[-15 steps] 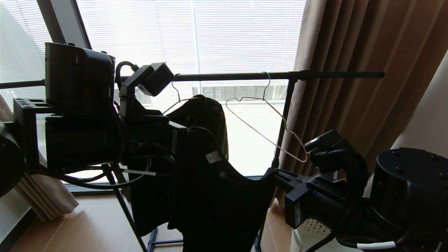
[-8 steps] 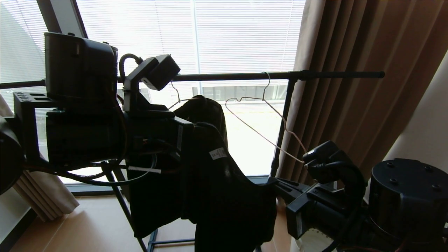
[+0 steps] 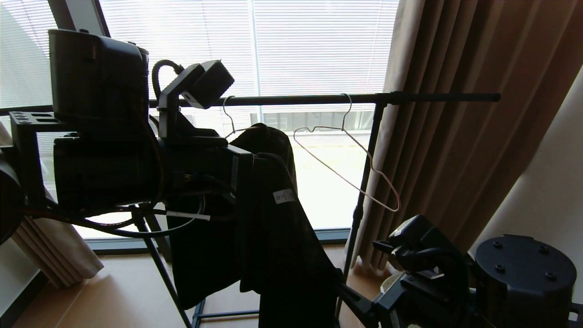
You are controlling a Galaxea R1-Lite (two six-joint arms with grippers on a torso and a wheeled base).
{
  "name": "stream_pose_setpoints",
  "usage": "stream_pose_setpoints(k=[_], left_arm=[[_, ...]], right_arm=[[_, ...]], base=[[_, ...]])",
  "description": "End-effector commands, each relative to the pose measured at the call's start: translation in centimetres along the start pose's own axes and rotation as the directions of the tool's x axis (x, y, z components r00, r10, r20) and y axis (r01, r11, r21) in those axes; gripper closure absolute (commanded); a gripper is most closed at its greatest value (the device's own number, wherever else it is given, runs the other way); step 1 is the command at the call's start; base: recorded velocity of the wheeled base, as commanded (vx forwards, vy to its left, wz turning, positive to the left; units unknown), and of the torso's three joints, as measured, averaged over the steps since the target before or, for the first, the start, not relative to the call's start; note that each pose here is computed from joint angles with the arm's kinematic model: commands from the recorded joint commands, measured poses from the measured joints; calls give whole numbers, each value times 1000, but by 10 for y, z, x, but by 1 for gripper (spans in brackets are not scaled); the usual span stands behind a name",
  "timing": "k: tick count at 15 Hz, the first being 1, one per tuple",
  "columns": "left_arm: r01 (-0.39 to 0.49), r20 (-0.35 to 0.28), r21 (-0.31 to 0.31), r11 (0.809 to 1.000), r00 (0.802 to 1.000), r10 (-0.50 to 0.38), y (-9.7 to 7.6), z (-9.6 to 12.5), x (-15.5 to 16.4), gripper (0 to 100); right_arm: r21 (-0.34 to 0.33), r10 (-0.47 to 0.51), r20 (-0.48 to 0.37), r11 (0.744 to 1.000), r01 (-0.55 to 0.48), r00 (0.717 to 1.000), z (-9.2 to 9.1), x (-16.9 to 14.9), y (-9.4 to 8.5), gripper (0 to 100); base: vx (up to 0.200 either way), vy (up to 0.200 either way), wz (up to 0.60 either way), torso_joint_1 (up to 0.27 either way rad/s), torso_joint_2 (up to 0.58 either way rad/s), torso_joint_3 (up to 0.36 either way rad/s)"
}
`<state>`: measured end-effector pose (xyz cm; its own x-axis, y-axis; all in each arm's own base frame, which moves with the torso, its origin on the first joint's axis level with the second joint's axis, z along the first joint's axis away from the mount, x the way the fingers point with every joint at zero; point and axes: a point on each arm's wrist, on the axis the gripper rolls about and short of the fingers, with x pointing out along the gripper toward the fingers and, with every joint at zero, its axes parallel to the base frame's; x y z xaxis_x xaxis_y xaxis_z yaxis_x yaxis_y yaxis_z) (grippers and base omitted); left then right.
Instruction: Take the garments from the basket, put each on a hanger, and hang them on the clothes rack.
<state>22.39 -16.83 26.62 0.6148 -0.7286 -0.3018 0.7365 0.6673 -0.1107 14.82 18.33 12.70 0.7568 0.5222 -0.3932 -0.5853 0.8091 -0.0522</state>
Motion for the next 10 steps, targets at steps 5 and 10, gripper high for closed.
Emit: stream_pose_setpoints(k=[5, 10], left_arm=[[5, 5, 3, 1000, 1000, -5, -2, 0, -2, 100], [16, -16, 2, 1000, 1000, -16, -6, -7, -5, 100]], right_arm=[[-54, 145, 47, 988, -143, 988, -4, -4, 8, 0], [-77, 165, 187, 985, -153, 968, 24, 4, 14, 0]], base=[[0, 0, 0, 0, 0, 0], [0, 0, 0, 0, 0, 0]])
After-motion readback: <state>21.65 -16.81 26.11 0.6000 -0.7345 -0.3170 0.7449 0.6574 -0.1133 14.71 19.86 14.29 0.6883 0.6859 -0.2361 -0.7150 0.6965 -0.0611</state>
